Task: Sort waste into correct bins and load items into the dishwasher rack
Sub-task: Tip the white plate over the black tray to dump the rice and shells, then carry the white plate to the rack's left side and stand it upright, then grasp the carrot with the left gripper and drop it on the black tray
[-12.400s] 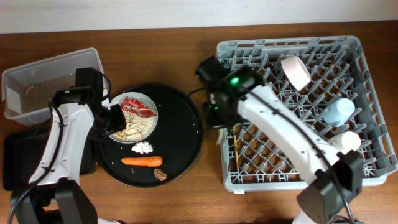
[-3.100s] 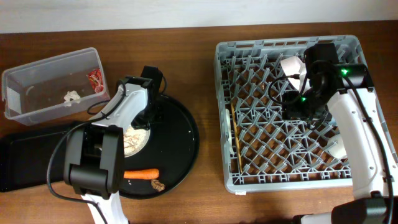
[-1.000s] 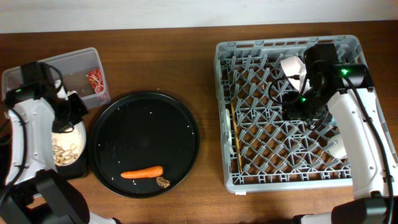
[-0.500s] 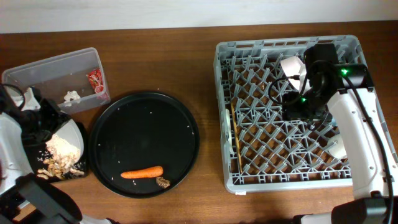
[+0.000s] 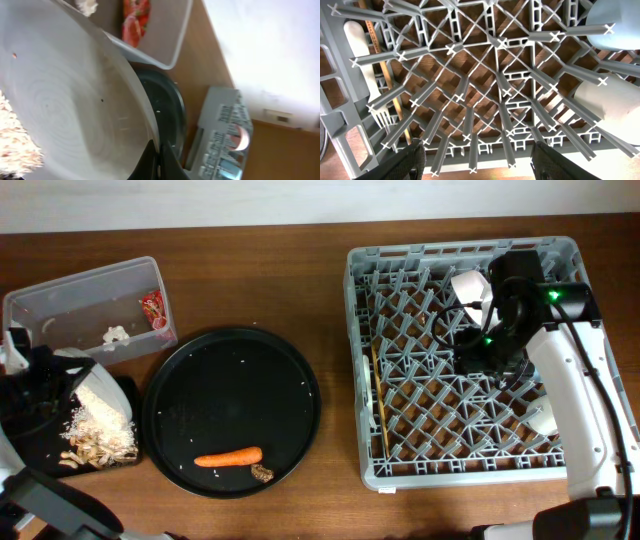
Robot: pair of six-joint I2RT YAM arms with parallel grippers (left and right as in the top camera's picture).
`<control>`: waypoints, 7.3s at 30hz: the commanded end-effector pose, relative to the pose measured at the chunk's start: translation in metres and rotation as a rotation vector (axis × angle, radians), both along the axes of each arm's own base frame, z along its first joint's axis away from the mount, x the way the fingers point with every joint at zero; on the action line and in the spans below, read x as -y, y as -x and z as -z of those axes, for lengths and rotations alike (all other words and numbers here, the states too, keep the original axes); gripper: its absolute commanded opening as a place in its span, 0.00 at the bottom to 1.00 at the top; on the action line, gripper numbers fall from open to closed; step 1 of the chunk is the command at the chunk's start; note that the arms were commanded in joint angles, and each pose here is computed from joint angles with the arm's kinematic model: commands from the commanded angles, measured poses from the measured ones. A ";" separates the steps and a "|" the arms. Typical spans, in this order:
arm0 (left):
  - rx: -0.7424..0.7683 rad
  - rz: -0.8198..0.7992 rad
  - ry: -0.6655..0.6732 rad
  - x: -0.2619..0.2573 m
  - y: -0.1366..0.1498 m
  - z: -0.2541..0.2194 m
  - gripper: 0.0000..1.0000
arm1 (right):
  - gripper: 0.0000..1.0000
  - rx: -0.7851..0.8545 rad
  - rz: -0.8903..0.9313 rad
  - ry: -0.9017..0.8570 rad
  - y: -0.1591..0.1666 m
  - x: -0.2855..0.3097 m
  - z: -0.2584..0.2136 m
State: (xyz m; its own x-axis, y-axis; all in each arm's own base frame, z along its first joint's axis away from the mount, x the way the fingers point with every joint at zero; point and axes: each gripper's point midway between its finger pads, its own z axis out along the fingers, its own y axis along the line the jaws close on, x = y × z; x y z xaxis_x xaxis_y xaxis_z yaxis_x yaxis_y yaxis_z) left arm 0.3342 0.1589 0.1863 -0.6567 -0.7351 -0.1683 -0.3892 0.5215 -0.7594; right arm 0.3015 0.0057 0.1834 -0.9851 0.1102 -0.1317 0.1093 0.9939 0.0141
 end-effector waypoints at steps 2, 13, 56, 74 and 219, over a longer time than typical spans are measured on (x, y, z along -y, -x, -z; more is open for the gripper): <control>0.189 0.043 0.043 0.005 -0.005 -0.040 0.00 | 0.71 0.026 0.001 0.001 0.000 0.001 -0.008; 0.105 -0.012 0.001 -0.012 0.009 -0.025 0.00 | 0.71 0.024 0.001 0.001 0.000 0.001 -0.008; 0.380 0.716 -0.055 0.264 -0.049 -0.099 0.00 | 0.72 -0.046 0.235 -0.038 0.023 0.060 -0.006; 0.653 0.912 0.081 0.530 -0.067 -0.103 0.00 | 0.72 -0.057 0.235 -0.039 0.026 0.059 -0.006; -0.490 -0.520 -0.414 -0.047 0.051 0.090 0.68 | 0.77 -0.050 0.234 -0.042 0.024 0.059 -0.006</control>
